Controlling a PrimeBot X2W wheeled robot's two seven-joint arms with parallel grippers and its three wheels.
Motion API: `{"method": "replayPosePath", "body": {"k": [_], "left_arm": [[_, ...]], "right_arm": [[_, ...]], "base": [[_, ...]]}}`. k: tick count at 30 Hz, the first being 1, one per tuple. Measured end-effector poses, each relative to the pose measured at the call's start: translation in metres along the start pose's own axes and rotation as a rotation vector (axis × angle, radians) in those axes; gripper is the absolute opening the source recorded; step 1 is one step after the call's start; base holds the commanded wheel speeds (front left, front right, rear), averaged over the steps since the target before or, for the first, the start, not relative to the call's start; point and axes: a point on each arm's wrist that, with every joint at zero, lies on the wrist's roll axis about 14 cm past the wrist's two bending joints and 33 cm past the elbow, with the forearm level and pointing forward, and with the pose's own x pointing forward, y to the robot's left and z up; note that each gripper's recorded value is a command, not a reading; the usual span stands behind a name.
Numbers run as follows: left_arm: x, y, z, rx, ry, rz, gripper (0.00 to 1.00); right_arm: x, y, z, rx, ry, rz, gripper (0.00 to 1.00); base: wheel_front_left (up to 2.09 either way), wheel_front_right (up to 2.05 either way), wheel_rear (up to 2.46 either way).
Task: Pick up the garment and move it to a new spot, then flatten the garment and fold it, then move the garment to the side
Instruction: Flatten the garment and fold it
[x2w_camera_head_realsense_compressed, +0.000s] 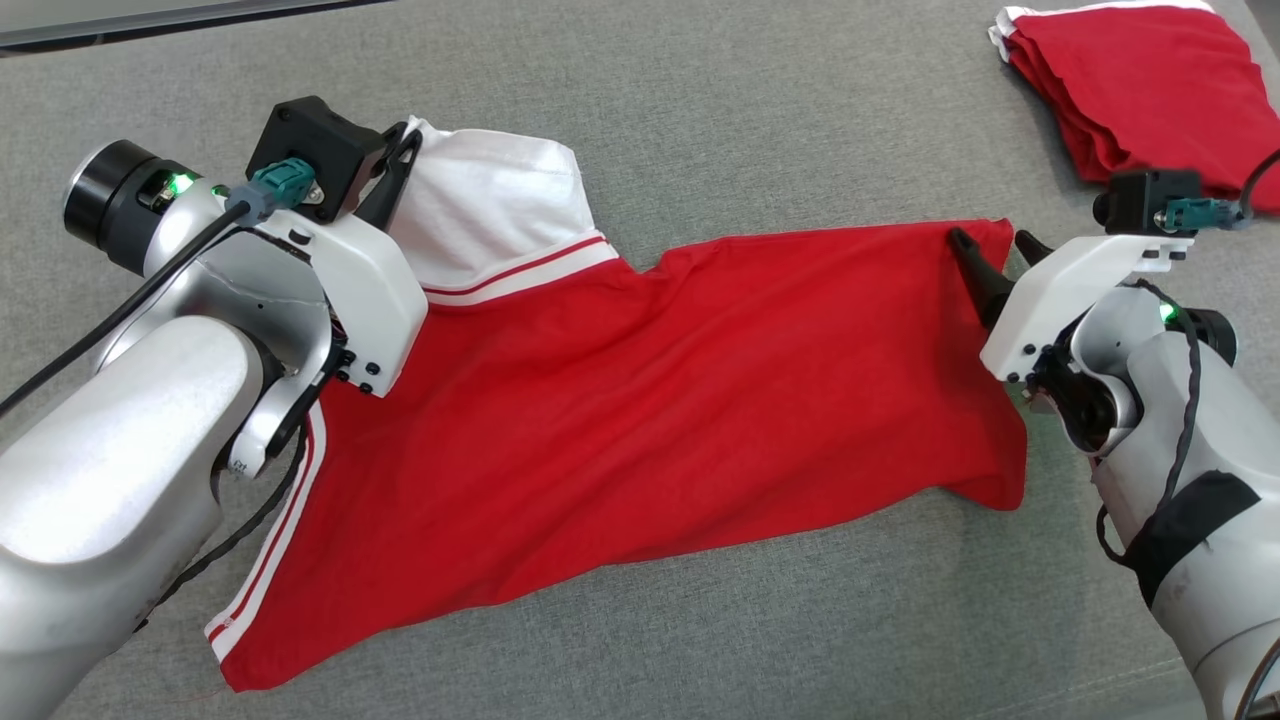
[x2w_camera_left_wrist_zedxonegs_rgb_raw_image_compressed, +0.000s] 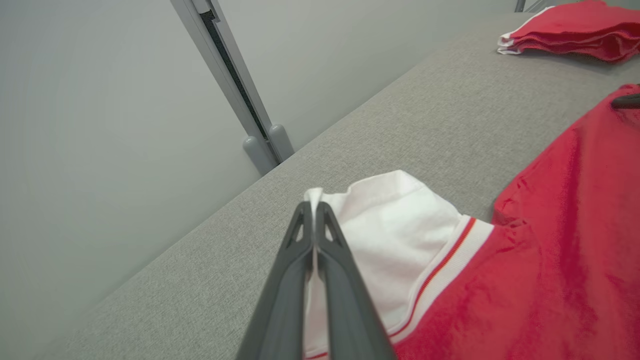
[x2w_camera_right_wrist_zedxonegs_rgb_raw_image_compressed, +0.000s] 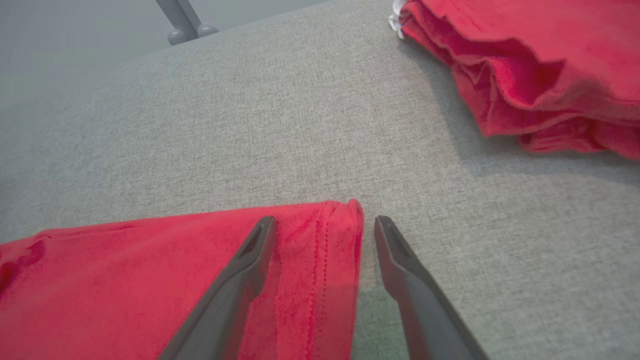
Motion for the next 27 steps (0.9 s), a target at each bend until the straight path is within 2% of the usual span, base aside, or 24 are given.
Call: {"method": "replayPosePath", "body": {"k": [4,5,6,7,8,10,11,14,17,23,27], "left_arm": [[-0.001,0.003,-0.004,-0.001,0.01,0.008,0.0],[-0.001,0.003,-0.005,-0.001,0.012,0.009,0.0],[-0.001,0.004,-0.006,-0.001,0.014,0.01,0.0],[-0.001,0.004,-0.007,-0.001,0.015,0.011,0.0],[-0.001,0.005,-0.008,-0.001,0.018,0.013,0.0],[-0.002,0.007,-0.01,0.0,0.022,0.016,0.0],[-0.002,0.007,-0.01,0.0,0.023,0.017,0.0],[-0.002,0.009,-0.011,-0.001,0.024,0.023,0.0],[-0.003,0.013,-0.006,-0.002,0.004,0.035,0.0],[-0.008,0.052,0.045,0.014,-0.172,0.146,0.0],[-0.015,0.084,0.084,0.056,-0.281,0.22,0.0]], "right_arm": [[0.005,0.001,0.001,0.001,0.014,0.0,1.0],[0.006,0.002,0.0,0.001,0.02,0.002,0.88],[0.007,0.002,0.001,0.001,0.024,0.003,0.71],[0.008,0.003,0.002,-0.001,0.024,0.004,0.47],[0.009,0.003,0.003,0.0,0.023,0.004,0.39],[0.01,0.004,0.007,0.003,0.014,0.006,0.05],[0.01,0.005,0.008,0.004,0.013,0.008,0.0],[0.011,0.007,0.007,0.004,0.015,0.015,0.0],[0.009,0.006,0.022,0.002,-0.036,0.017,0.0],[0.004,0.014,0.074,0.005,-0.213,0.054,0.0],[0.0,0.018,0.124,0.017,-0.352,0.085,0.0]], "base": [[0.0,0.0,0.0],[0.0,0.0,0.0],[0.0,0.0,0.0],[0.0,0.0,0.0],[0.0,0.0,0.0],[0.0,0.0,0.0],[0.0,0.0,0.0],[0.0,0.0,0.0],[0.0,0.0,0.0],[0.0,0.0,0.0],[0.0,0.0,0.0]]}}
